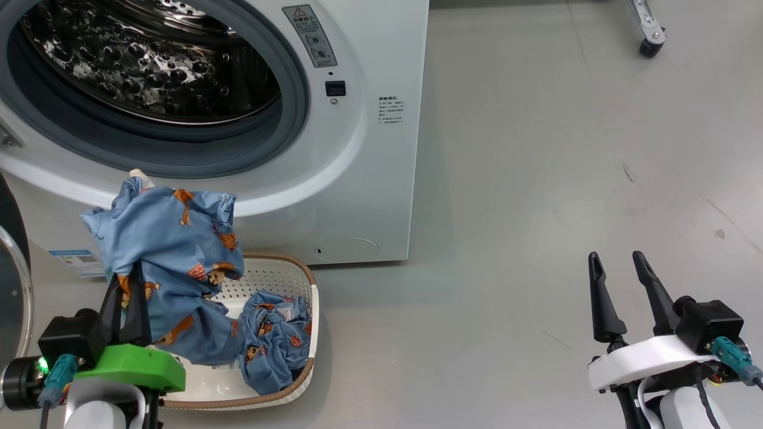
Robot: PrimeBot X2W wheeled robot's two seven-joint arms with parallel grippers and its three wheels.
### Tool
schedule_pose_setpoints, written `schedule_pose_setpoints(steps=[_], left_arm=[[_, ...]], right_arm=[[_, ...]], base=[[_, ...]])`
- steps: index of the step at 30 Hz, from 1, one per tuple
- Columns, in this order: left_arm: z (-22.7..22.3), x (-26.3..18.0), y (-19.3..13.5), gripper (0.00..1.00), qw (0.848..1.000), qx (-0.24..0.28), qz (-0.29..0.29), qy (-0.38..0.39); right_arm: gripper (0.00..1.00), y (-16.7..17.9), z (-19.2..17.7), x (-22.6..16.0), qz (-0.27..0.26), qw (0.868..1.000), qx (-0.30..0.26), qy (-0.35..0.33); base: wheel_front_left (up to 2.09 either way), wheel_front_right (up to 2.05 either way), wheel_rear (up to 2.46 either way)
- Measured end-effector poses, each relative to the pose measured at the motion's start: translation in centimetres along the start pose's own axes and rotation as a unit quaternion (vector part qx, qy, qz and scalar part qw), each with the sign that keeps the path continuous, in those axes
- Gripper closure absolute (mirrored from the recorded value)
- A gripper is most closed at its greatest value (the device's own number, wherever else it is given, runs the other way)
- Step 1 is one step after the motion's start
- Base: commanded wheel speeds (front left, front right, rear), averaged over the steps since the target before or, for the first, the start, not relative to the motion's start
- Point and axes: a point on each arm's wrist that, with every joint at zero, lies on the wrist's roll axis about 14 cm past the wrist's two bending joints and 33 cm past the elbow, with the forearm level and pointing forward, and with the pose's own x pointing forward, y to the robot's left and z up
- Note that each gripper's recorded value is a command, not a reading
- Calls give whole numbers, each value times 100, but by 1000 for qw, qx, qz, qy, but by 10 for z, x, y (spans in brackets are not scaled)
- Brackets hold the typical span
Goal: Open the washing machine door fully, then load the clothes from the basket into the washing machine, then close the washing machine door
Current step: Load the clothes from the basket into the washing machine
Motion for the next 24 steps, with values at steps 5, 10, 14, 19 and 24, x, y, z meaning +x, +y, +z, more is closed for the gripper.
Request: schedule_pose_setpoints(steps=[5,10,14,19,24], left_arm=[[2,-6,1,100,1000,1,1,-2],[3,-14,2,100,1000,1,3,-3],[3,-20,3,100,1000,2,4,-4],[9,-19,1,100,1000,2,0,-14],[10,-19,0,100,1000,2,-2,-15]], right_arm=[[0,1,3,-1,2,1000,0,-5],[0,3,7,-3,4,1000,-1,-10],[0,4,6,-8,4,1000,-1,-9],[0,4,8,-8,4,1000,-1,-12],[0,3,6,-10,2,1000,-1,-9]], base=[[0,0,0],[0,0,0],[0,0,0],[0,0,0],[0,0,0]])
